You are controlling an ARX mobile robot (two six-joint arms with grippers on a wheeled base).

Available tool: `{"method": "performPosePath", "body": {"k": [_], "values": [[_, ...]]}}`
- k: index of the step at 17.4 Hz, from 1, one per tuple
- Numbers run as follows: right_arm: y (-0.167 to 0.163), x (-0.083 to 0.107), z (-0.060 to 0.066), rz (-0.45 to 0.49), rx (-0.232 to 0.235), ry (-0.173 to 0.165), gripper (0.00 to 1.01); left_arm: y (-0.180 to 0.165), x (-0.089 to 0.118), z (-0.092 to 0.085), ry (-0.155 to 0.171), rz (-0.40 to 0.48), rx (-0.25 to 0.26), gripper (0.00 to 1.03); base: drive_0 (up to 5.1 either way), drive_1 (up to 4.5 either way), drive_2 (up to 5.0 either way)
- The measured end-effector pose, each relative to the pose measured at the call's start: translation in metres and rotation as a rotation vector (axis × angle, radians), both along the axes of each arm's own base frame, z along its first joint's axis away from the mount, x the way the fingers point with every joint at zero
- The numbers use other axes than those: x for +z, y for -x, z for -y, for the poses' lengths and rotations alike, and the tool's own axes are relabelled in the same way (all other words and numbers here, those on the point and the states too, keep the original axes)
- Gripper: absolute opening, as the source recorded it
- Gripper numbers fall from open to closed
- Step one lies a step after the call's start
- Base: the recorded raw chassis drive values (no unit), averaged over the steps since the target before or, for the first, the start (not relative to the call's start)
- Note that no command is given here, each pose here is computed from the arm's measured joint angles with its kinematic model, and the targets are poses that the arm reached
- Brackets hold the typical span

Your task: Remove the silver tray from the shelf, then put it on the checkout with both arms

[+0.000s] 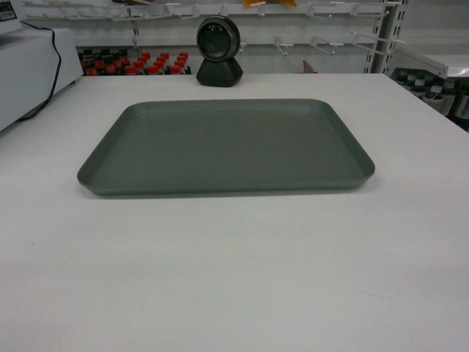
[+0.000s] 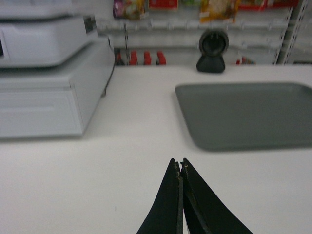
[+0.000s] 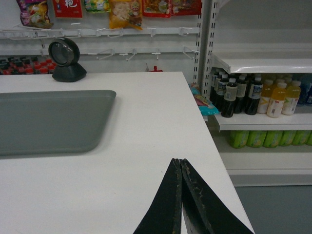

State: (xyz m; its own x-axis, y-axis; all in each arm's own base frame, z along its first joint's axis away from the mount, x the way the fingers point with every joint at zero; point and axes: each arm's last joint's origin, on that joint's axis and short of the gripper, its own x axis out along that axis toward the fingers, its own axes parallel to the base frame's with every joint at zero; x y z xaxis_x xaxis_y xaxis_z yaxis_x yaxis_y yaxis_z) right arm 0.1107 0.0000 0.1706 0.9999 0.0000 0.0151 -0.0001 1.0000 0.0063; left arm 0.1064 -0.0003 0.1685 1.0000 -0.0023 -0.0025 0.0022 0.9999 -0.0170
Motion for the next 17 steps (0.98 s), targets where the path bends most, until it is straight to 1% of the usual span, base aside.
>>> {"method": "performPosePath", "body": {"k": [1, 2, 3, 4, 5, 6, 8, 9, 15, 16, 17], "values": [[0.001, 0.0, 0.0, -0.003, 0.0, 0.0, 0.02, 0.006, -0.005, 0.0, 0.0, -0.041, -0.003, 0.01, 0.0, 0.0, 0.0], [0.002, 0.0, 0.0, -0.003, 0.0, 0.0, 0.02, 0.009, -0.002, 0.0, 0.0, 0.006, 0.0, 0.01, 0.0, 0.0, 0.0], [0.002, -0.001, 0.0, -0.003, 0.0, 0.0, 0.02, 0.009, 0.001, 0.0, 0.0, 0.014, 0.003, 0.01, 0.0, 0.0, 0.0], [0.006, -0.003, 0.0, -0.027, 0.0, 0.0, 0.02, 0.009, -0.003, 0.0, -0.001, -0.008, 0.0, 0.01, 0.0, 0.0, 0.0], [0.011, -0.007, 0.0, -0.051, 0.0, 0.0, 0.02, 0.009, -0.003, 0.0, -0.001, -0.005, 0.0, 0.01, 0.0, 0.0, 0.0], [0.013, -0.002, 0.0, 0.006, 0.0, 0.0, 0.02, 0.009, -0.002, 0.0, -0.001, 0.004, -0.001, 0.01, 0.0, 0.0, 0.0], [0.013, -0.004, 0.0, -0.019, 0.0, 0.0, 0.02, 0.009, -0.002, 0.0, -0.001, 0.0, 0.0, 0.01, 0.0, 0.0, 0.0], [0.013, -0.003, 0.0, -0.008, 0.0, 0.0, 0.02, 0.009, -0.002, 0.0, -0.001, 0.0, 0.0, 0.01, 0.0, 0.0, 0.0], [0.013, -0.003, 0.0, -0.01, 0.0, 0.0, 0.02, 0.009, -0.002, 0.0, -0.001, 0.0, 0.0, 0.01, 0.0, 0.0, 0.0], [0.013, -0.003, 0.0, -0.01, 0.0, 0.0, 0.03, 0.009, -0.002, 0.0, -0.001, 0.0, 0.0, 0.01, 0.0, 0.0, 0.0], [0.013, -0.003, 0.0, -0.01, 0.0, 0.0, 0.17, 0.009, -0.002, 0.0, 0.0, 0.0, 0.0, 0.04, 0.0, 0.0, 0.0]]}}
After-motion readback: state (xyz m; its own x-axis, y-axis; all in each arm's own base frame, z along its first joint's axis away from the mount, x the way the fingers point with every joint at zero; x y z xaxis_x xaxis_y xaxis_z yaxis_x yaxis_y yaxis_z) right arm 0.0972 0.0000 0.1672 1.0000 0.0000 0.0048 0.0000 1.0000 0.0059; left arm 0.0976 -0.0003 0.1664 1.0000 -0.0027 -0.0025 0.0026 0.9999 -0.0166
